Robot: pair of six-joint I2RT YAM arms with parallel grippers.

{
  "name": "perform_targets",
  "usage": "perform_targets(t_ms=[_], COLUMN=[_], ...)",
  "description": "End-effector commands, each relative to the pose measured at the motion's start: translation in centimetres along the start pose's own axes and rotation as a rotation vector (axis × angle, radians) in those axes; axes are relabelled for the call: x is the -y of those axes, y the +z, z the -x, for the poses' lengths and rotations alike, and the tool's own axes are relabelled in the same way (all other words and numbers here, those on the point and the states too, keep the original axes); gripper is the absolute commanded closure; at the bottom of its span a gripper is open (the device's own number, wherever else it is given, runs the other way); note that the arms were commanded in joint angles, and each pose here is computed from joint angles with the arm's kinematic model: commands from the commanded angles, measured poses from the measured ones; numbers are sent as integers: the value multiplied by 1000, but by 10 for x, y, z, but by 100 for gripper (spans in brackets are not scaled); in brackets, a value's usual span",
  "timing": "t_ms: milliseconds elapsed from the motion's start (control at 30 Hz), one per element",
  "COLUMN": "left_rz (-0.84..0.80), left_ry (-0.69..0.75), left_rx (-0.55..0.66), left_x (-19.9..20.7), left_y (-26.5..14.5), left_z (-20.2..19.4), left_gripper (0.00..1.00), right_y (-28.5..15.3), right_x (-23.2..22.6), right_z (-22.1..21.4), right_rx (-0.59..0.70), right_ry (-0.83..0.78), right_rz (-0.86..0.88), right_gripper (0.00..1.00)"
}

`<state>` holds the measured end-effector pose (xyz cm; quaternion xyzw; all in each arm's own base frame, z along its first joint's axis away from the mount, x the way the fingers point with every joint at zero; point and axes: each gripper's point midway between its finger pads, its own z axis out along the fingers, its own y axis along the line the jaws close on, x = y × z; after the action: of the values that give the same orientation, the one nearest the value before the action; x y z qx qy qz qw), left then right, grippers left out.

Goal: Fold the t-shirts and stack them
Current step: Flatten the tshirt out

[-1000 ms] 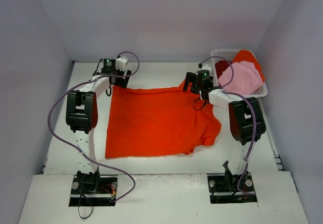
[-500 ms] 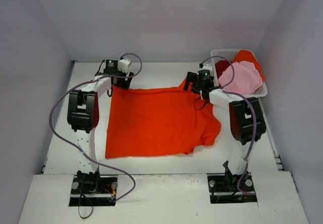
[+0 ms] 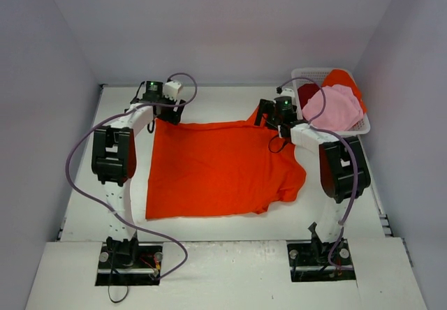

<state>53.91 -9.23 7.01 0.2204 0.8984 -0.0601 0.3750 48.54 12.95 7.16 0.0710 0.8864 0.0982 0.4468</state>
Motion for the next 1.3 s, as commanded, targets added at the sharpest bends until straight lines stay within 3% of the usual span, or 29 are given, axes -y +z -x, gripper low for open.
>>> perform_targets(t_ms=[0, 433, 1267], left_rz=[8, 2, -83], left_ry=[55, 108, 87], left_rx=[160, 121, 23], left_x=[-1, -1, 12], left_y=[-48, -57, -22], left_z=[65, 51, 15], left_gripper=[25, 25, 30], right_y=[-24, -31, -20], right_x=[-12, -16, -18], right_z=[42, 45, 33], right_rx=[112, 117, 93], right_ry=[15, 15, 7], right_rz=[24, 23, 15], right_gripper=[5, 5, 5])
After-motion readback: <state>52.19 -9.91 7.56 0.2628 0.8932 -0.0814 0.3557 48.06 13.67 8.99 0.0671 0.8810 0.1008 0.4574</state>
